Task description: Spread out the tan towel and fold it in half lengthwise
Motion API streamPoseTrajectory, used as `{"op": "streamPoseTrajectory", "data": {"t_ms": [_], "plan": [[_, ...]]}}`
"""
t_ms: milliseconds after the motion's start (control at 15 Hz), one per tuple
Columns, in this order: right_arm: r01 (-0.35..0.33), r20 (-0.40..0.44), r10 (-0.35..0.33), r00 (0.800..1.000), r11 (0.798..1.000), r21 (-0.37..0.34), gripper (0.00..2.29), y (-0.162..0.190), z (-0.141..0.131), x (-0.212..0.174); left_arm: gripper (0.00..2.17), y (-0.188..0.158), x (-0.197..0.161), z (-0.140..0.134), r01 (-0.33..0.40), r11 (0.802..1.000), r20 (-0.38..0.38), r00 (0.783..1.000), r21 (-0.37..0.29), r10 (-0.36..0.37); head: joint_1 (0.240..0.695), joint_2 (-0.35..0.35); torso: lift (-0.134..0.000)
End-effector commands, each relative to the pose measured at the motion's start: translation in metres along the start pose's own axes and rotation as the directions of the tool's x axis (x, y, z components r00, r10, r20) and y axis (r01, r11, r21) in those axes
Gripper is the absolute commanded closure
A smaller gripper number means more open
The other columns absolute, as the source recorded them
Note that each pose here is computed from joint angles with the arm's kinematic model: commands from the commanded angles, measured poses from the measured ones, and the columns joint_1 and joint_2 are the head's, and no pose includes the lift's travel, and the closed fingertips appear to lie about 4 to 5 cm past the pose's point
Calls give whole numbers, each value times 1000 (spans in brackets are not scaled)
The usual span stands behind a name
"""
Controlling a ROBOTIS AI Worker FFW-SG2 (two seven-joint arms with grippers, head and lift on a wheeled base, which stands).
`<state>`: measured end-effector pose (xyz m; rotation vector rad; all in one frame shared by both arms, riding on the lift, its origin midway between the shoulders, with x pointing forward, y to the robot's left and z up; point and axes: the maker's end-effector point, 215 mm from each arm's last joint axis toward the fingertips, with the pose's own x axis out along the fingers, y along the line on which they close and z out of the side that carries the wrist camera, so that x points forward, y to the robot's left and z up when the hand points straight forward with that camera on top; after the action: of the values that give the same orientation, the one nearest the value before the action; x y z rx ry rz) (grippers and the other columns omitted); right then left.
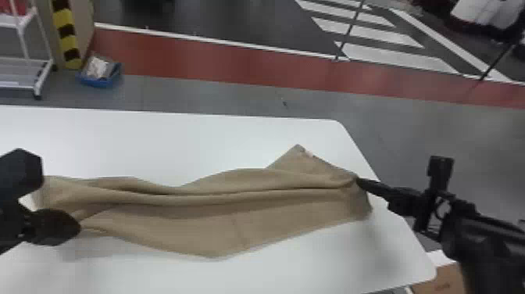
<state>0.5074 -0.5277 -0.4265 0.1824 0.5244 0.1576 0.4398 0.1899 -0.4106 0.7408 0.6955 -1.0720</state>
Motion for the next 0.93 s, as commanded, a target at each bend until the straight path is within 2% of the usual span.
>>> {"op": "streamPoseTrajectory", "data": {"t_ms": [0,67,200,333,667,733,800,867], "plan": [[2,-1,-2,1000,1000,2,2118,-1,0,-1,1730,27,-51,23,-80,996,96,992,-43,84,695,-350,-120],[6,-1,-6,1000,1000,4,2118,-3,1,-2,1730,38,-74,35,-122,991,140,982,-49,128,695,-350,-120],[9,0,-9,1000,1000,7,2118,-5,1,-3,1730,58,-114,40,-194,976,189,960,-95,209,695,-350,-120],[4,-3,-4,1000,1000,3,2118,-2,1,-2,1730,68,-127,28,-223,969,167,957,-105,238,695,-338,-120],[-19,-30,19,999,1000,-12,2118,11,-9,8,1717,46,-77,-11,-133,981,49,989,-141,141,695,-299,-120],[-22,-35,21,999,1000,-15,2118,13,-10,9,1625,42,-71,-14,-121,982,41,991,-145,128,695,-296,-120],[-24,-34,24,999,1000,-16,2118,15,-11,10,1396,37,-68,-17,-114,982,34,992,-151,121,695,-294,-120],[-29,-36,29,999,999,-15,2118,17,-13,10,923,33,-64,-20,-110,981,29,993,-161,116,695,-293,-120]]}}
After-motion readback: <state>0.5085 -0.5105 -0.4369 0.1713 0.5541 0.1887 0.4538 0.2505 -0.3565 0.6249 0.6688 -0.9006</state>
